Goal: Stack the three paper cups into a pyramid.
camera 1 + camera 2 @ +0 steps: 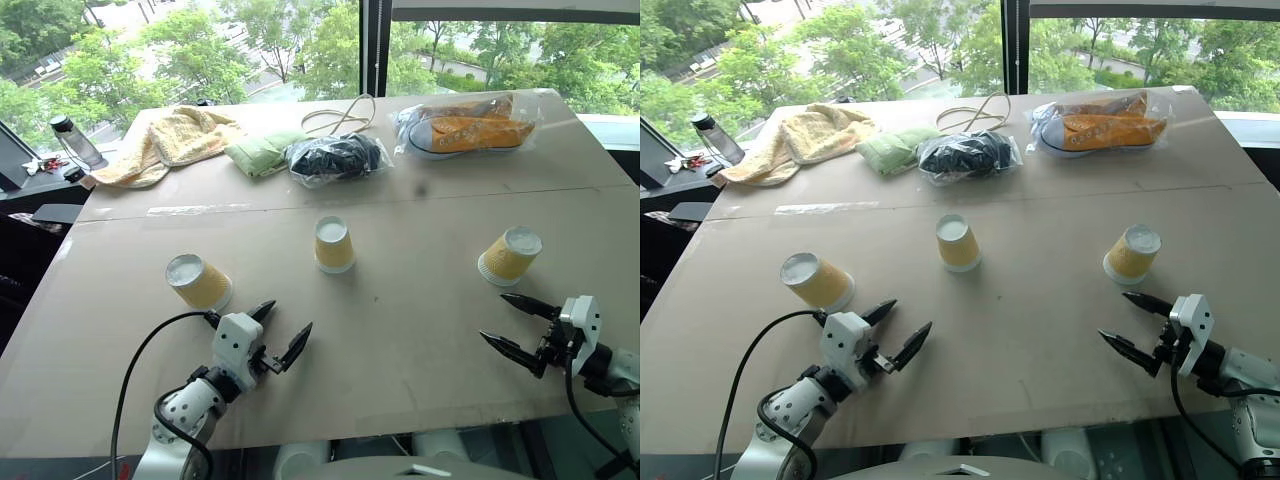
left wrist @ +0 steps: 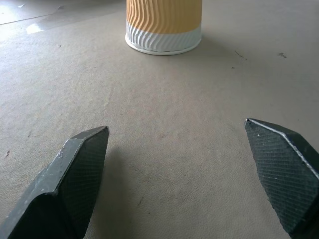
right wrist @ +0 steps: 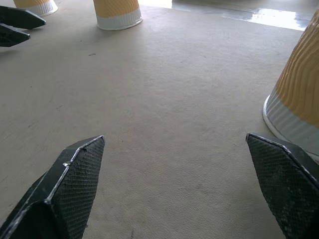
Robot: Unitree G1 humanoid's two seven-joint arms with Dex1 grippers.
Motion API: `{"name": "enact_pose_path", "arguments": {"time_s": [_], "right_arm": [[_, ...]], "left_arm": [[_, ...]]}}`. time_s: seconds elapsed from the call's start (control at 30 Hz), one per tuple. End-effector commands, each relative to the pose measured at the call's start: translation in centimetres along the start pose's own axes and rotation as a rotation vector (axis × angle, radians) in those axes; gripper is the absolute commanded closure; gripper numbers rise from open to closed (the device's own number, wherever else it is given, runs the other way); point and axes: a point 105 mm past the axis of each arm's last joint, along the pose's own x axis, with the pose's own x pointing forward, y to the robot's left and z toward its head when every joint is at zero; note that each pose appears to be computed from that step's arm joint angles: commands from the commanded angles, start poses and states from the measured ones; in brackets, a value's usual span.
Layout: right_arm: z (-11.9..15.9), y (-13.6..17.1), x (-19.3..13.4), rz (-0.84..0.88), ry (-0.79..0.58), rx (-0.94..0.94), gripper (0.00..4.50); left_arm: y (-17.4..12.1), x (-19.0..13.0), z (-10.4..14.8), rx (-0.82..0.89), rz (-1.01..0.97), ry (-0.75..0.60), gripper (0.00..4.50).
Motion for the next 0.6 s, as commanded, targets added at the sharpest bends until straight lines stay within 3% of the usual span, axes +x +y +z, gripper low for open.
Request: {"name": "enact_pose_path", "arguments": {"time_s": [0.03, 0.6], "right_arm": [[0.9, 0.3, 0.4, 0.019, -0.021, -0.031, 0.0], [0.8, 0.7, 1.0, 0.029, -0.034, -0.035, 0.0]], "left_arm": [[-1.1, -1.2, -1.9, -0.072, -0.025, 0.066, 0.03], [-0.8, -2.1, -0.6, -0.122, -0.085, 0.001, 0.03]]}}
